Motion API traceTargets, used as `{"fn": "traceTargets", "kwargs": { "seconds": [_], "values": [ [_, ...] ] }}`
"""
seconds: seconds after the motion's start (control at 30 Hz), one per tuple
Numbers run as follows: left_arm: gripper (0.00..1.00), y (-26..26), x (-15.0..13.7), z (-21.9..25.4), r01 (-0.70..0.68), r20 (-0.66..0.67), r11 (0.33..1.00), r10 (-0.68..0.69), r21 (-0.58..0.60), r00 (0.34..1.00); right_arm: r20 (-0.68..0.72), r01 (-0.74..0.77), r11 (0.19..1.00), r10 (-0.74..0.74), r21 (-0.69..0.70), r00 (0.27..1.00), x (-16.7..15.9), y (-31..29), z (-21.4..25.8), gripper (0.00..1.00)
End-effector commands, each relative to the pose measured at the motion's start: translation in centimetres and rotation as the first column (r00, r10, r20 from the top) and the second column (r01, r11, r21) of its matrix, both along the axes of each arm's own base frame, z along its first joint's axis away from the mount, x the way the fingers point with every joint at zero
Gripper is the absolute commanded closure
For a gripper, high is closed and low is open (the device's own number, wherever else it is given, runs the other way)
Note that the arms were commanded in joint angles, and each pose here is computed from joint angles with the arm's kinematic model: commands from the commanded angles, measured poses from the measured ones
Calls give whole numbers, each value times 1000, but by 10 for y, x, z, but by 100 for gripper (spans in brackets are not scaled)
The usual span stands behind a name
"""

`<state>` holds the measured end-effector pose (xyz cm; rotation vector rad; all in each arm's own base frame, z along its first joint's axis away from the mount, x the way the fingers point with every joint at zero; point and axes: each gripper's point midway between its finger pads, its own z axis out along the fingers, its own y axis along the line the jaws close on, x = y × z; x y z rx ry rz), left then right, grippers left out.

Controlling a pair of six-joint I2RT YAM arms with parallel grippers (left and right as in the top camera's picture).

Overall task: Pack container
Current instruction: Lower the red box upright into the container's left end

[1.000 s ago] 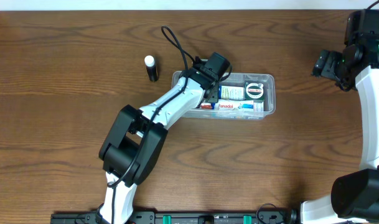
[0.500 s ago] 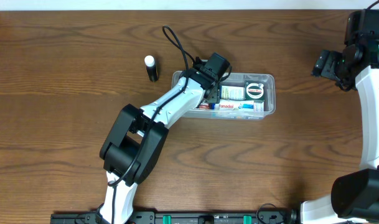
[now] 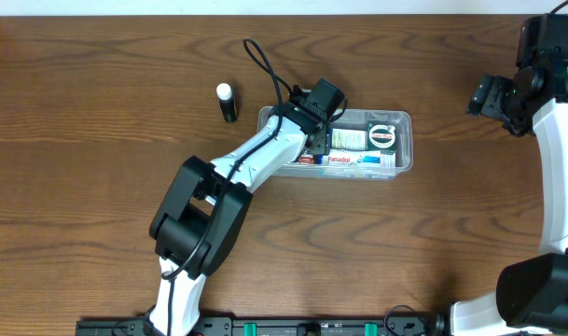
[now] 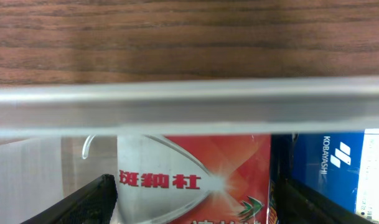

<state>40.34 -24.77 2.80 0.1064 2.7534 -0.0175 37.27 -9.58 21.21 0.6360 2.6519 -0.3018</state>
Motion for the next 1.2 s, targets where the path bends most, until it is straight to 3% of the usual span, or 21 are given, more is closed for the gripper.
{"fn": "traceTargets", "kwargs": {
  "seconds": [0.0, 0.2, 0.93, 1.0, 1.07, 1.17],
  "values": [
    [20, -5, -4, -2, 26, -24, 999, -27, -26, 999, -2, 8, 1000, -8, -15, 1000, -1, -5, 1, 1],
    [26, -7, -4, 1, 42, -22, 998, -43, -36, 999, -2, 8, 1000, -8, -15, 1000, -1, -5, 1, 1],
    [27, -20, -2, 51, 69, 50, 988, -63, -141, 997, -2, 8, 1000, -8, -15, 1000, -1, -5, 1, 1],
    [66, -15, 1, 51, 57, 56, 990, -50, -129, 997, -2, 8, 1000, -8, -15, 1000, -1, -5, 1, 1],
    [94, -7, 4, 51, 37, 57, 993, -31, -113, 998, -2, 8, 1000, -8, -15, 1000, -1, -5, 1, 1],
    [94, 5, 7, 49, 11, 44, 995, -7, -102, 999, -2, 8, 1000, -8, -15, 1000, -1, -5, 1, 1]
  ]
}}
